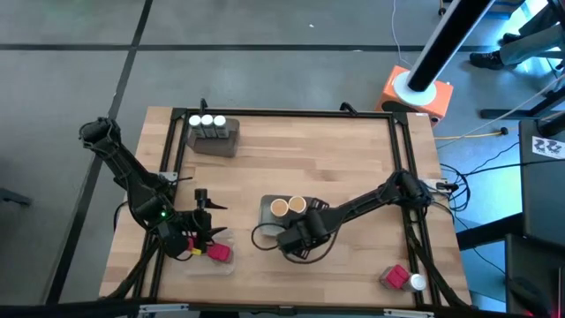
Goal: Sort spices by type
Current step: Put the gold seasoning bottle into the gray bin, then put the red seasoning can into the white bin
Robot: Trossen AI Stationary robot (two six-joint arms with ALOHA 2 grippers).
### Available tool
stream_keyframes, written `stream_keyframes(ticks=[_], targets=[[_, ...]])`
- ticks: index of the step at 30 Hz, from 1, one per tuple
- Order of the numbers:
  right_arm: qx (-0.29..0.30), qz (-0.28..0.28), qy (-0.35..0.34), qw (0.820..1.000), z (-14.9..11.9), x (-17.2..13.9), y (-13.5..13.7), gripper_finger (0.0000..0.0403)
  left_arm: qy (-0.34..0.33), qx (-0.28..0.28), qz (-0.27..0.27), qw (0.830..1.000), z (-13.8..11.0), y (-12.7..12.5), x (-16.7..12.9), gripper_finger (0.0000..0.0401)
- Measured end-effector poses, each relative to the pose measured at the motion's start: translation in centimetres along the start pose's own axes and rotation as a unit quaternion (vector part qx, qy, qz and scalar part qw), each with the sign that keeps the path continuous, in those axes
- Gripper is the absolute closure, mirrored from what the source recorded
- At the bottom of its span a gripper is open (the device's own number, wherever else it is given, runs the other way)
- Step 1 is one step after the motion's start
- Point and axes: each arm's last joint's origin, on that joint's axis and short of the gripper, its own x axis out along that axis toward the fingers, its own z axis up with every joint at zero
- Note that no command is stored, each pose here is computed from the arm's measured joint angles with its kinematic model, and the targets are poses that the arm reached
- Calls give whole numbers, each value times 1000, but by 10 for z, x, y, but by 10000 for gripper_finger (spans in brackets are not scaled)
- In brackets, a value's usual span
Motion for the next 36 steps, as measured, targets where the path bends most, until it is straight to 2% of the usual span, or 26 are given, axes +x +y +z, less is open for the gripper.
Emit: stream_keyframes(ticks=[5, 13, 22, 31, 36], targets=[[2, 1, 15, 1000, 2, 7, 0, 118, 0, -1, 0, 1000, 0, 0, 0, 139], [-3, -4, 20, 1000, 1, 12, 3, 64, 0, -1, 0, 1000, 0, 0, 0, 139], [-11, 26, 22, 999, 0, -21, 8, 66, 0, 0, 0, 1000, 0, 0, 0, 139], [-40, 55, 21, 997, -51, -60, 47, 66, 0, -3, -5, 1000, 0, -1, -1, 139], [-10, 17, 49, 999, -85, -67, 55, 66, 0, -14, -6, 1000, 0, -1, -1, 139]])
